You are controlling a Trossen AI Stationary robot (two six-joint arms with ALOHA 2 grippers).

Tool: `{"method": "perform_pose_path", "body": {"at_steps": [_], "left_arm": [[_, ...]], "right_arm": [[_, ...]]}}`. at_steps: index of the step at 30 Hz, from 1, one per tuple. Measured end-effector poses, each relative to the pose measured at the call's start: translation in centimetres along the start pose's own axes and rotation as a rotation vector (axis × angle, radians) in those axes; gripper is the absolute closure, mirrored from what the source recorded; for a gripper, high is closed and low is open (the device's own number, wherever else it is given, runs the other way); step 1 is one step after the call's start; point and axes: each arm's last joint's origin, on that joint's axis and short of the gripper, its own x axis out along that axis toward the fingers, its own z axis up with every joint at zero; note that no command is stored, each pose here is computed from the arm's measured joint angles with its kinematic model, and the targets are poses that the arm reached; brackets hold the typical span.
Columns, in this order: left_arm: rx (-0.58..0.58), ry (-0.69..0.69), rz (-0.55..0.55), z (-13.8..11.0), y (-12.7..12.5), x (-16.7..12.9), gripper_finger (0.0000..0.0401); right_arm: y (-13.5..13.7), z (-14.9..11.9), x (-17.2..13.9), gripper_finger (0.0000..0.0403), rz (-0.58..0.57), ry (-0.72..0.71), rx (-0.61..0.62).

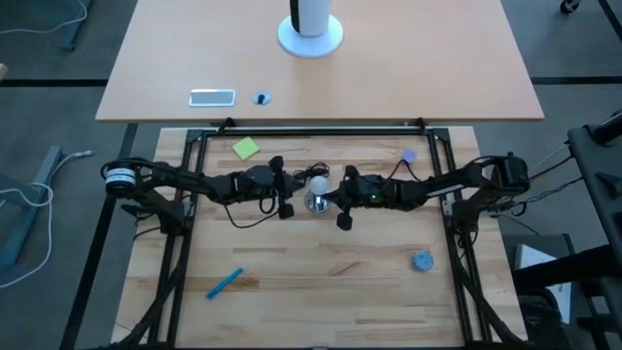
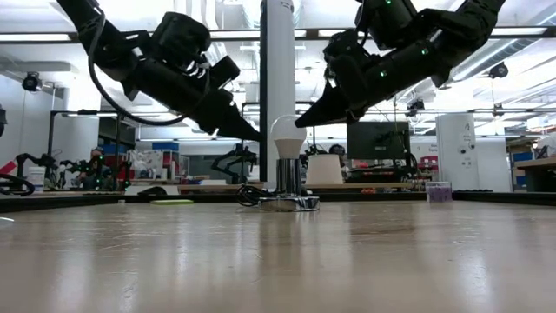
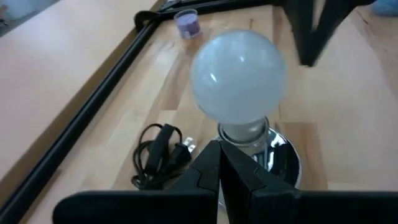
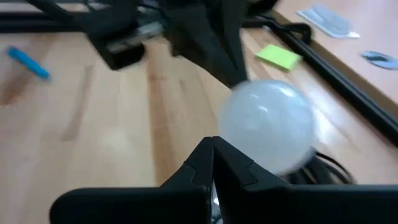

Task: Screw lightbulb
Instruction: Remove the lightbulb from the lamp

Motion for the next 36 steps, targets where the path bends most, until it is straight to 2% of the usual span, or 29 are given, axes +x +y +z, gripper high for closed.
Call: {"method": "perform_pose_path", "body": {"at_steps": [4,20,27,30,36], "left_arm": [[-0.002,-0.011,0.016,0.3,0.2,0.2,0.0401],[0.055,-0.052,0.054,1.8,1.6,0.9,0.0401],[0.05,-0.063,0.066,2.2,2.0,1.1,0.0401],[0.039,-0.052,0.042,1.9,2.1,1.2,0.0401],[0.023,-0.039,-0.006,1.4,1.8,2.1,0.0401]], "right_arm": [[-0.2,0.0,-0.2,0.0403,-0.054,0.015,-0.013],[-0.5,0.4,-0.5,0.0403,-0.067,0.0,-0.041],[-0.7,1.5,-1.7,0.0403,-0.093,-0.028,-0.046],[-1.0,1.7,-2.5,0.0403,-0.126,0.001,-0.049],[-1.1,1.4,-2.2,0.0403,-0.106,0.008,-0.028]]}}
